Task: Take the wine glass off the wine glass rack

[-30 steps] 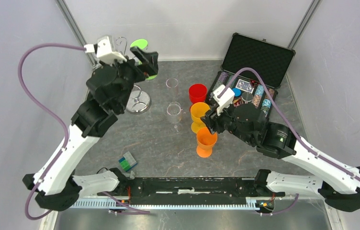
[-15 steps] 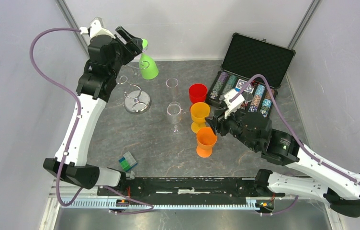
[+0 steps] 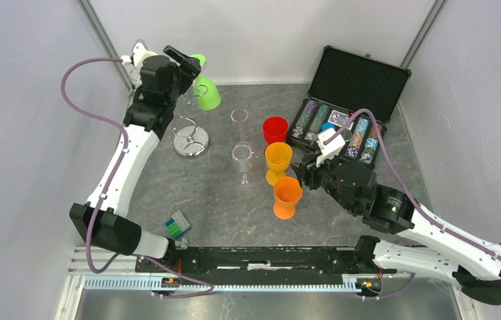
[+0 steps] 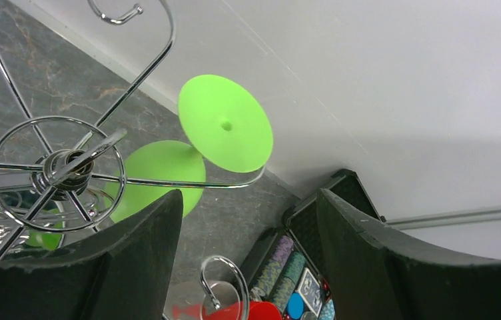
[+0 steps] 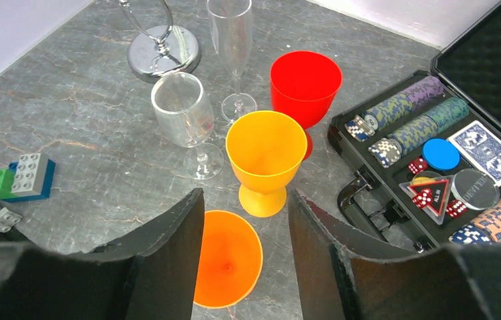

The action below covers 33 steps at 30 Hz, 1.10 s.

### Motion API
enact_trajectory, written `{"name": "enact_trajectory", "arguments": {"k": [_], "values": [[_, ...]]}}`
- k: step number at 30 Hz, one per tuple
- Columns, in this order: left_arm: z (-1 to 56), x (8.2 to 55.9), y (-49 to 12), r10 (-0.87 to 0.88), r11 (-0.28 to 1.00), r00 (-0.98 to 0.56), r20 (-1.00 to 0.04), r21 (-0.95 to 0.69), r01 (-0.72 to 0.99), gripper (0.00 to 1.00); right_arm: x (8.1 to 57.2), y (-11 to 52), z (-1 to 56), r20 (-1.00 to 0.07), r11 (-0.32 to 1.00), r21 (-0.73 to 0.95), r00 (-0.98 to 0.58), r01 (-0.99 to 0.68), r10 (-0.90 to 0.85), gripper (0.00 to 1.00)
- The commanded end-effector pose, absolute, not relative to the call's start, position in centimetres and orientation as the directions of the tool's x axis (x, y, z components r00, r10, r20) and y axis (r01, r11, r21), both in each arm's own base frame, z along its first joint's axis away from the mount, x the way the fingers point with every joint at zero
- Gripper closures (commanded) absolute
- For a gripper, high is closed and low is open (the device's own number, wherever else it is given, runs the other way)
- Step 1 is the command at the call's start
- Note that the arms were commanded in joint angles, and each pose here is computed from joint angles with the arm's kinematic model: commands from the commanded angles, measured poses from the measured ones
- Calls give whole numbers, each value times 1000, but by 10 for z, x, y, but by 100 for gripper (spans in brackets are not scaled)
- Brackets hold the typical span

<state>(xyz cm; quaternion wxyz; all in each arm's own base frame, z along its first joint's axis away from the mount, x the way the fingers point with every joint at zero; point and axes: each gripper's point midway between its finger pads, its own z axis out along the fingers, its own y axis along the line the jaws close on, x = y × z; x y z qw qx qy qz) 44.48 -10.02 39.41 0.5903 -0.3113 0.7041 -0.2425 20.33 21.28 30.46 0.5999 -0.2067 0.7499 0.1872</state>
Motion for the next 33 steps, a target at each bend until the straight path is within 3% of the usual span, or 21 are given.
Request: {"name": "enact_trajectory", "arguments": {"k": [1,9,19,26,31,33], "values": [[399,463,-91,-777,622,9,-630,-769,-145,24,208,211,312,-985,862,57,-169,-503,-34,44],[391,476,-79,-789,585,108,-605,-793,-171,31,210,215,306,-986,860,44,-161,-509,-45,41],[379,497,-87,-828,538,69,-557,-822,-186,45,213,213,313,-989,867,37,-145,-497,-41,40],[380,501,-93,-867,484,49,-496,-862,-154,71,210,209,309,-989,866,47,-145,-497,-30,40],[395,491,-91,-881,458,69,-468,-881,-122,95,209,207,310,-991,866,54,-137,-498,-16,40],[403,487,-90,-888,445,79,-453,-890,-103,98,209,207,310,-990,865,56,-137,-498,-15,40]]}}
